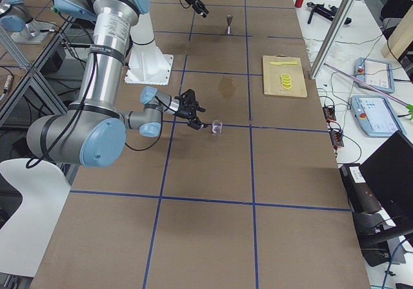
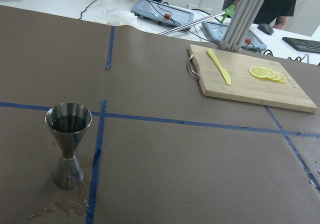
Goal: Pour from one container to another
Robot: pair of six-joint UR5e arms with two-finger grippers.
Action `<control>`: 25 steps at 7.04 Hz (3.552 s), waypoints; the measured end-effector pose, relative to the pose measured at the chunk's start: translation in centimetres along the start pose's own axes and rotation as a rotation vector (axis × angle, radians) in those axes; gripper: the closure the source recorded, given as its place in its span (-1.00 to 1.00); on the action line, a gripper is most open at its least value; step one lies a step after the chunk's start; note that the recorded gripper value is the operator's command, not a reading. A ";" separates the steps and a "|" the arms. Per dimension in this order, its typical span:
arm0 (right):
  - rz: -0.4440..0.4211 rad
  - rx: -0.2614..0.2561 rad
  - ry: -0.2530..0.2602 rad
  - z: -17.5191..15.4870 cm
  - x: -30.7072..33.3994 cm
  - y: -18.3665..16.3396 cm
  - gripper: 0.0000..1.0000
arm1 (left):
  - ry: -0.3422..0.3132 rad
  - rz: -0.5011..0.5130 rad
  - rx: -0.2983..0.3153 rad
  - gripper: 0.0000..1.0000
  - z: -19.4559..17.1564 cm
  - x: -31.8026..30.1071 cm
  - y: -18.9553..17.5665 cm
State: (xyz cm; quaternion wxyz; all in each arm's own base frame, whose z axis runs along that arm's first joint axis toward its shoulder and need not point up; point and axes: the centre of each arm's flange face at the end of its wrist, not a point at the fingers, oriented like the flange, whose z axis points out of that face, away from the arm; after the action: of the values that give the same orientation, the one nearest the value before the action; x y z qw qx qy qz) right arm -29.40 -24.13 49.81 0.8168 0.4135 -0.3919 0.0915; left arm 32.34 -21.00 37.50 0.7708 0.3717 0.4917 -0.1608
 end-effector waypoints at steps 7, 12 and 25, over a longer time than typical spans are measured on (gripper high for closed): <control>0.028 -0.261 0.010 -1.8 0.2 -13.9 -1.00 | 0.071 0.107 0.001 -1.00 -2.0 3.4 -8.8; -0.140 -0.497 0.148 5.1 2.7 -27.4 -1.00 | 0.055 0.424 -0.055 -1.00 4.8 -4.2 -22.1; -0.011 -0.810 -0.009 8.7 26.5 -27.9 -1.00 | -0.301 0.626 -0.645 -1.00 2.5 -40.8 -36.4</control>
State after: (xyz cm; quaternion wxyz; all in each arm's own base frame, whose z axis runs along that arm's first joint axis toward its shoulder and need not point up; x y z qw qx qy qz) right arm -3.16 -53.17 54.98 0.9124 0.0607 -0.3975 -0.0767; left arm -7.35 -52.09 58.82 0.9209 0.2165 0.2638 0.1882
